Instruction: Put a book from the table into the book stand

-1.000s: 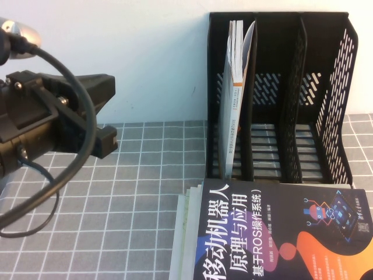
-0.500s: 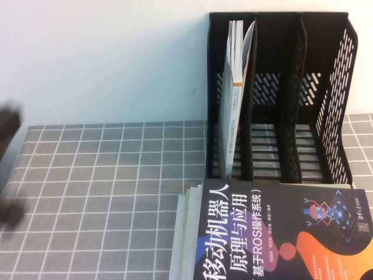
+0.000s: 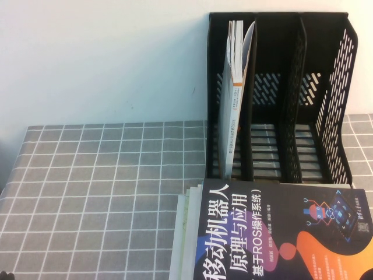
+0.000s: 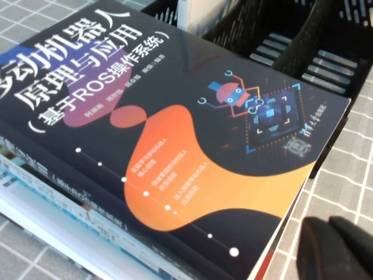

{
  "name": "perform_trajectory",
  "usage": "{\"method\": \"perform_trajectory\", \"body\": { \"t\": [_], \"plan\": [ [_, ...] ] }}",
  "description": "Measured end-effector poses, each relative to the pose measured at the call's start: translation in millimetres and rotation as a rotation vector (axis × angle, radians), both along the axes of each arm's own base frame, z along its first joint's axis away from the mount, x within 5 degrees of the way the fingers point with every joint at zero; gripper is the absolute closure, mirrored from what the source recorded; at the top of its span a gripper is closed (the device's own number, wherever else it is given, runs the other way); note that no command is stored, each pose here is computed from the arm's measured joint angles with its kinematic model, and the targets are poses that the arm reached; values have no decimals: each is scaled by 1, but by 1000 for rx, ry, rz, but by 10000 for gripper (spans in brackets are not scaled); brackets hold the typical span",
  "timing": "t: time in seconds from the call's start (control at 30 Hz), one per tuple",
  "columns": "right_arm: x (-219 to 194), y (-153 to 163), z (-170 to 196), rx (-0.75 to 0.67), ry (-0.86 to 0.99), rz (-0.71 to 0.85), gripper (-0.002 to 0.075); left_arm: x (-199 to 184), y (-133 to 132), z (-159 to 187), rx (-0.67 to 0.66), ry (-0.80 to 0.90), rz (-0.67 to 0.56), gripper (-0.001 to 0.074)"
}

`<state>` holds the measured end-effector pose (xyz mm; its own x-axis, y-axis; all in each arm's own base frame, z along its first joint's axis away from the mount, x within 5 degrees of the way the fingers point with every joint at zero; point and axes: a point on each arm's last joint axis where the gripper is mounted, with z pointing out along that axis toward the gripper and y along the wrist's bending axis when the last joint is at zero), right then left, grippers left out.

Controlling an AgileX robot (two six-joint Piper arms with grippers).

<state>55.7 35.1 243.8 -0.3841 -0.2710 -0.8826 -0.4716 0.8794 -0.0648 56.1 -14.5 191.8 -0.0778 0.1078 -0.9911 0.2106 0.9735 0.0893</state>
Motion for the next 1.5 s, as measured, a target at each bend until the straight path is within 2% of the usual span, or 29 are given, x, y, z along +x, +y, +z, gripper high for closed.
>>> {"method": "perform_trajectory", "body": {
  "t": [0.27,0.43,0.6,0.77,1.07,1.5],
  "plan": [
    [0,1,0,15,1,1,729,-1,2,-1,9,-1,28,738],
    [0,1,1,23,1,2,729,-1,4,-6,-63,61,62,738],
    [0,1,1,24,1,2,729,-3,6,-15,-70,165,86,738],
    [0,1,1,25,1,2,729,-3,6,-15,-95,176,94,738],
    [0,1,1,25,1,3,729,-3,8,-15,-33,167,107,738],
    [0,1,1,25,1,3,729,-3,9,-15,-8,164,111,738]
  ]
}}
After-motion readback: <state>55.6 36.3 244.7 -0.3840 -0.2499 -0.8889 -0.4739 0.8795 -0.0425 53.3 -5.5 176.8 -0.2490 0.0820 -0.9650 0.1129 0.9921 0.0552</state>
